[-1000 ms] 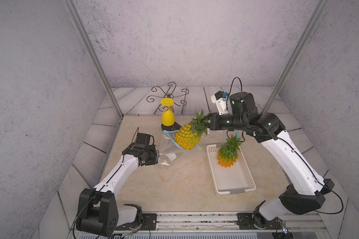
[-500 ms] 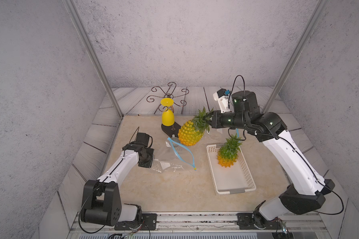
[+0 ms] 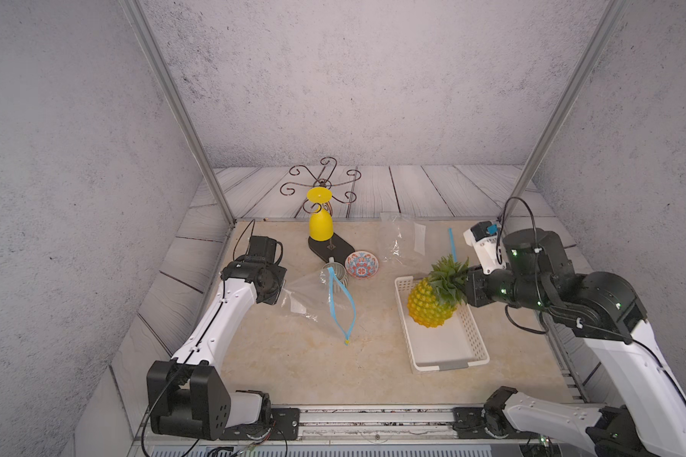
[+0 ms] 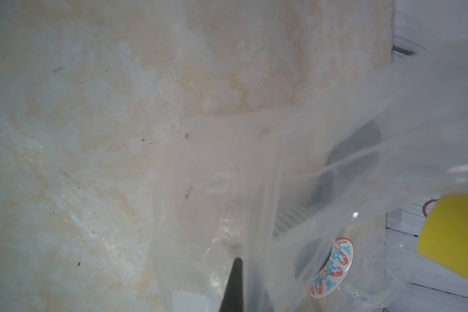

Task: Open the zip-top bag and take out the pineapple
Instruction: Place the zipper food storage bag at the center of the board.

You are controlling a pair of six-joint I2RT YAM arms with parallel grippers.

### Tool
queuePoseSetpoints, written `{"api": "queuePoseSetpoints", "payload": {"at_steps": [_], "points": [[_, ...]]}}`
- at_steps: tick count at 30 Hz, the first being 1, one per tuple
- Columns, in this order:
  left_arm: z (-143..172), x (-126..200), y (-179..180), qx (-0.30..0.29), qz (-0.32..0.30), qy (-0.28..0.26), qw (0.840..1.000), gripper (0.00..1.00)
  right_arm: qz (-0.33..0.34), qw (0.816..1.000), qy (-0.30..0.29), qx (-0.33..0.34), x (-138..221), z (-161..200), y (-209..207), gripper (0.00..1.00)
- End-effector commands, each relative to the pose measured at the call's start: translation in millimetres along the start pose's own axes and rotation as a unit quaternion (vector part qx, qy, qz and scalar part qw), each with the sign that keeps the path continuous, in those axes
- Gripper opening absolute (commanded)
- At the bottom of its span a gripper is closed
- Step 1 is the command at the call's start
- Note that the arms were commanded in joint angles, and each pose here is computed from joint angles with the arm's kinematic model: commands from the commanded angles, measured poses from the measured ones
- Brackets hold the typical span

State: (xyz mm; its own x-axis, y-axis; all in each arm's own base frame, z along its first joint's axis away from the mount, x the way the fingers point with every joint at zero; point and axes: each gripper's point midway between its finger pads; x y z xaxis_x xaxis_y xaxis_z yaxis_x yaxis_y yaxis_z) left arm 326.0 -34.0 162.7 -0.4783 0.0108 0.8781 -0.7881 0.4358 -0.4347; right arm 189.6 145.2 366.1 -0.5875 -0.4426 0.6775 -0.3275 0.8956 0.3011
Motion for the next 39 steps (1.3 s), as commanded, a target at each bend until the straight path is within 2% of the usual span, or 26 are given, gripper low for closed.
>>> {"api": "queuePoseSetpoints", "payload": {"at_steps": [1,8,14,17,18,19,21,24,26,29,31,32,34,37,38,39], "points": [[-6.0,-2.2,3.4,-0.012,-0.017,-0.005,1.000,0.00,0.024,1.000,-0.013,0.006,-7.7,9.0,-14.3,0.00],[-3.0,-9.9,-2.5,-0.012,-0.025,0.013,1.000,0.00,0.048,0.998,-0.009,0.035,-60.1,34.9,-33.4,0.00],[16.6,-31.9,-15.3,-0.007,0.006,0.068,0.998,0.00,0.055,0.997,0.022,0.041,-95.5,54.5,-39.7,0.00],[23.0,-38.8,-16.4,-0.017,0.009,0.087,0.996,0.25,0.055,0.998,0.027,0.034,-100.1,59.8,-41.5,0.00],[24.6,-39.9,-17.4,-0.022,0.012,0.091,0.996,0.33,0.058,0.997,0.026,0.034,-99.9,59.5,-42.3,0.08],[26.5,-40.3,-19.5,-0.027,0.019,0.096,0.995,0.39,0.060,0.997,0.023,0.036,-98.5,57.5,-42.6,0.24],[27.3,-38.0,-21.7,-0.029,0.025,0.099,0.994,0.50,0.066,0.997,0.019,0.039,-95.0,52.3,-42.9,0.46],[25.2,-27.0,-30.2,-0.037,0.044,0.095,0.994,0.58,0.075,0.996,0.007,0.041,-85.7,36.3,-40.6,0.62],[20.9,-16.5,-37.5,-0.046,0.058,0.084,0.994,0.74,0.082,0.996,-0.008,0.041,-76.8,22.5,-39.0,0.68],[14.3,4.7,-50.5,-0.064,0.082,0.069,0.992,0.79,0.107,0.992,-0.050,0.033,-55.2,-6.5,-40.4,0.76],[8.2,24.9,-59.3,-0.084,0.098,0.048,0.990,0.82,0.150,0.984,-0.092,0.016,-34.9,-28.8,-51.2,0.83],[5.1,39.5,-63.2,-0.098,0.106,0.032,0.989,0.83,0.182,0.976,-0.116,0.006,-23.2,-39.7,-60.6,0.88],[0.1,70.2,-69.0,-0.133,0.124,-0.010,0.983,0.86,0.260,0.952,-0.157,-0.027,-1.0,-55.8,-86.1,0.88],[2.7,114.3,-65.6,-0.190,0.150,-0.076,0.967,0.86,0.344,0.920,-0.169,-0.082,13.4,-56.7,-124.9,0.87],[6.3,123.3,-59.3,-0.205,0.158,-0.089,0.962,0.92,0.361,0.912,-0.170,-0.099,13.6,-51.3,-136.0,0.99],[11.0,127.2,-51.9,-0.215,0.165,-0.092,0.958,0.97,0.376,0.903,-0.175,-0.112,13.2,-45.5,-145.0,0.99]]}}
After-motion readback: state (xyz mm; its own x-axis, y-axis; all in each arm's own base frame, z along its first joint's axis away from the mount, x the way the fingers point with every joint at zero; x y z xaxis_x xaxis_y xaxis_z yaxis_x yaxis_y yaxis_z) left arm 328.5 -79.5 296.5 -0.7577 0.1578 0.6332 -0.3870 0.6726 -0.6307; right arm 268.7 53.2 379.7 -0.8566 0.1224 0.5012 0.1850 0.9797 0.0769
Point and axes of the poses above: each gripper's point midway between its finger pads, its own x axis back along the fingers, its own y axis along the line the jaws close on, z = x × y, and after that the axes turned 6 degrees about -x, right-handed
